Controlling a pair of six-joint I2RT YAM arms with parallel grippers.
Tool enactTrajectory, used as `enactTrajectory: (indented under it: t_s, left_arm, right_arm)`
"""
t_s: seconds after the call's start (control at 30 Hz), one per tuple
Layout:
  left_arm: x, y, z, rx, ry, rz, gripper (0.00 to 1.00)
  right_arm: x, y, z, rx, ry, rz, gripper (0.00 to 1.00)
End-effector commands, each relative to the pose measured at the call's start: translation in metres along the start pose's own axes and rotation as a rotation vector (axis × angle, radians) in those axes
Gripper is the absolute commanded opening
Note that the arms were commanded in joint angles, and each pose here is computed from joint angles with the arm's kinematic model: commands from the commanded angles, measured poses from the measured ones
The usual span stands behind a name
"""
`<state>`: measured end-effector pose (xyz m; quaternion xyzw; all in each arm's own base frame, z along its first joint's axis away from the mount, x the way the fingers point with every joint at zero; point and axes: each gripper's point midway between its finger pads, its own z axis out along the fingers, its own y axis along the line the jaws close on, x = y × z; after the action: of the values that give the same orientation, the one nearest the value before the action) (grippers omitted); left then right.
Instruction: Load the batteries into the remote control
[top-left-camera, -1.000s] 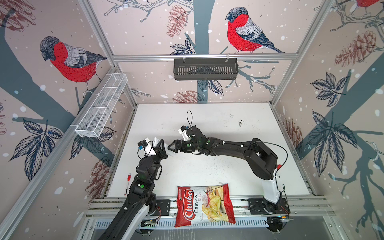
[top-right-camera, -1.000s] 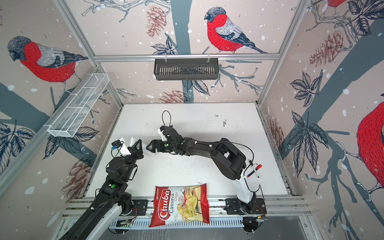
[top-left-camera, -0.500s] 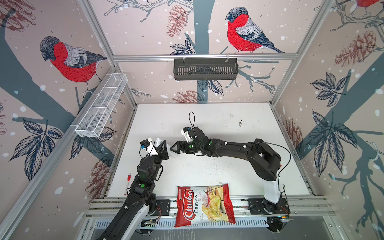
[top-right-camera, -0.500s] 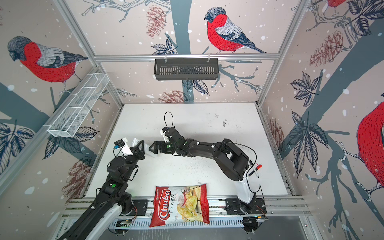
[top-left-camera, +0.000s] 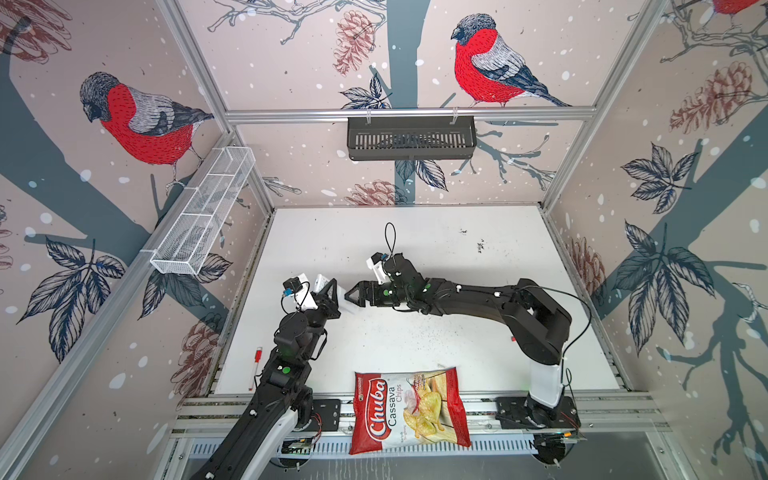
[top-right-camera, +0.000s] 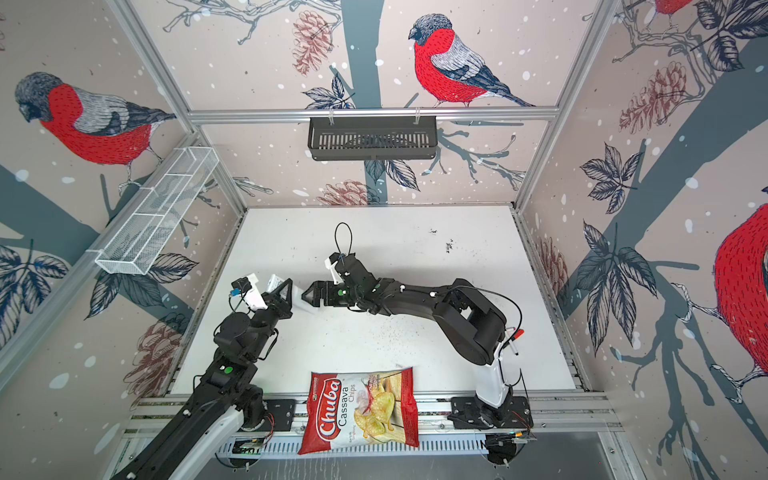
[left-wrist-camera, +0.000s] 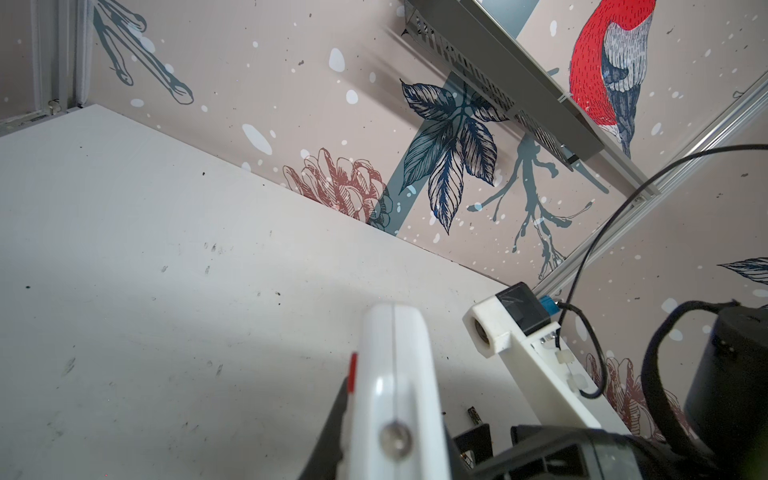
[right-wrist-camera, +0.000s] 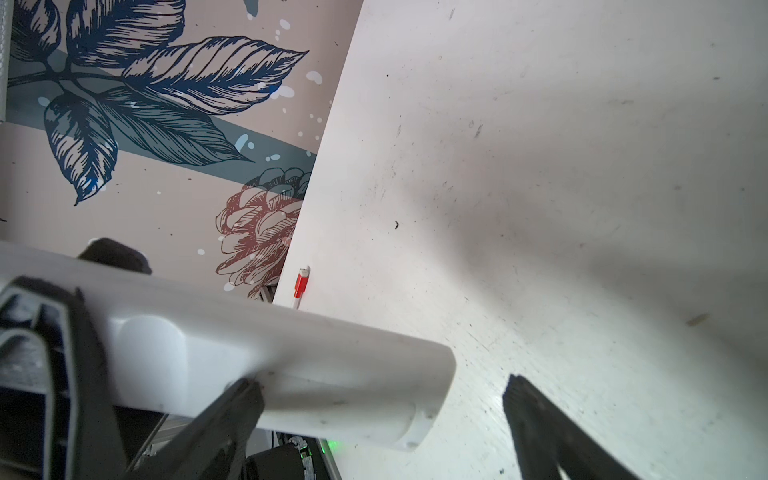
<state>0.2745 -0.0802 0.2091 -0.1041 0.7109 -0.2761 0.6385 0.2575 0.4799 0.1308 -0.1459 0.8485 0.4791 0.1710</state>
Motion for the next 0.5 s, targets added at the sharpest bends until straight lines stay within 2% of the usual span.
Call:
enactTrajectory:
  t_s: [0.0,0.47]
  left_arm:
    - [-0.0341,-0.0232,-0.0032,0.095,-0.129,-0.026,0.0]
    - [-0.0337,-0.021,-0.0027,0.082,-0.13,-0.023,0.0]
  right_arm:
    - [-0.0074,-0.0242,-0.0052,0.11,-0.055,0.016,0.95]
    - [-0.0058,-0.0227,-0.013,0.105,-0.065,0.017,0.95]
